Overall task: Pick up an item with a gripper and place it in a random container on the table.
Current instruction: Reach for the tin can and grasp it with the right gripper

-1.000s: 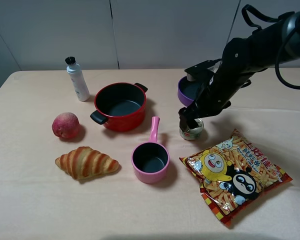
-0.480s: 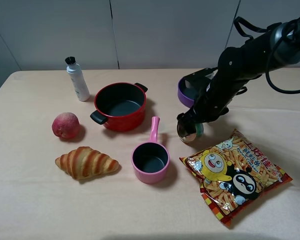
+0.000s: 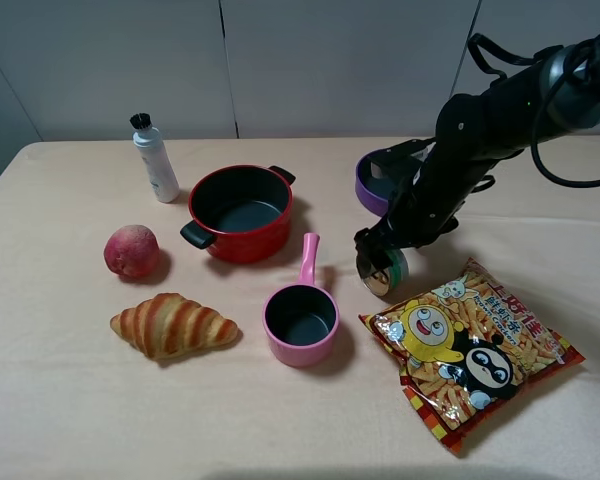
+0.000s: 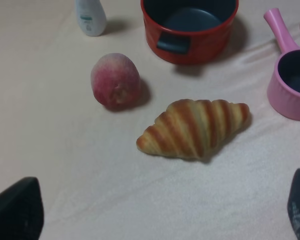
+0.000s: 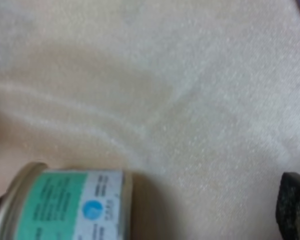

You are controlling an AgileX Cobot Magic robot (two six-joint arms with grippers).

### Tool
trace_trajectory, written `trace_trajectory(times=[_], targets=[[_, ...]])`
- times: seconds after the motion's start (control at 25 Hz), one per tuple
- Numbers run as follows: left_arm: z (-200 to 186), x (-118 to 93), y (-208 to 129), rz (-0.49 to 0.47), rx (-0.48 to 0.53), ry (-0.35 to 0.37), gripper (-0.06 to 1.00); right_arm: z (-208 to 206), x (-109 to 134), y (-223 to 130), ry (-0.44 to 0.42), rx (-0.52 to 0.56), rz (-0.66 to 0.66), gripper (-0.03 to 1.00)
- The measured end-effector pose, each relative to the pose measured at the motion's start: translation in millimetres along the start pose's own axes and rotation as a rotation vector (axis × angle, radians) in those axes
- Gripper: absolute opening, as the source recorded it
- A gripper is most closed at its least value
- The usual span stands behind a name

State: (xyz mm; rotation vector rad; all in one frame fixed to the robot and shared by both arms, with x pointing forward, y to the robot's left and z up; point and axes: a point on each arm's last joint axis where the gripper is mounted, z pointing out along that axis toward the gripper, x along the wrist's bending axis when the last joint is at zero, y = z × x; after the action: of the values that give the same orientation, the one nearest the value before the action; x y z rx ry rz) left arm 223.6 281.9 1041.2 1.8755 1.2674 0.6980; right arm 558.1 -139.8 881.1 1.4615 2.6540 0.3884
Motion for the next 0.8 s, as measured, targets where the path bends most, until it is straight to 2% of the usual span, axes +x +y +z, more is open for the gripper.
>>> trace_trajectory(times=[0.68, 0.8], targets=[[0.0, 0.0, 0.0, 0.0, 0.0, 0.0, 0.99, -0.2, 1.8, -6.3, 0.018, 0.071, 0.077, 0.69], [0.0, 0.0, 0.0, 0.0, 0.0, 0.0, 0.99, -0.3, 2.1, -6.7, 0.02, 0.075, 0.085, 0.57]])
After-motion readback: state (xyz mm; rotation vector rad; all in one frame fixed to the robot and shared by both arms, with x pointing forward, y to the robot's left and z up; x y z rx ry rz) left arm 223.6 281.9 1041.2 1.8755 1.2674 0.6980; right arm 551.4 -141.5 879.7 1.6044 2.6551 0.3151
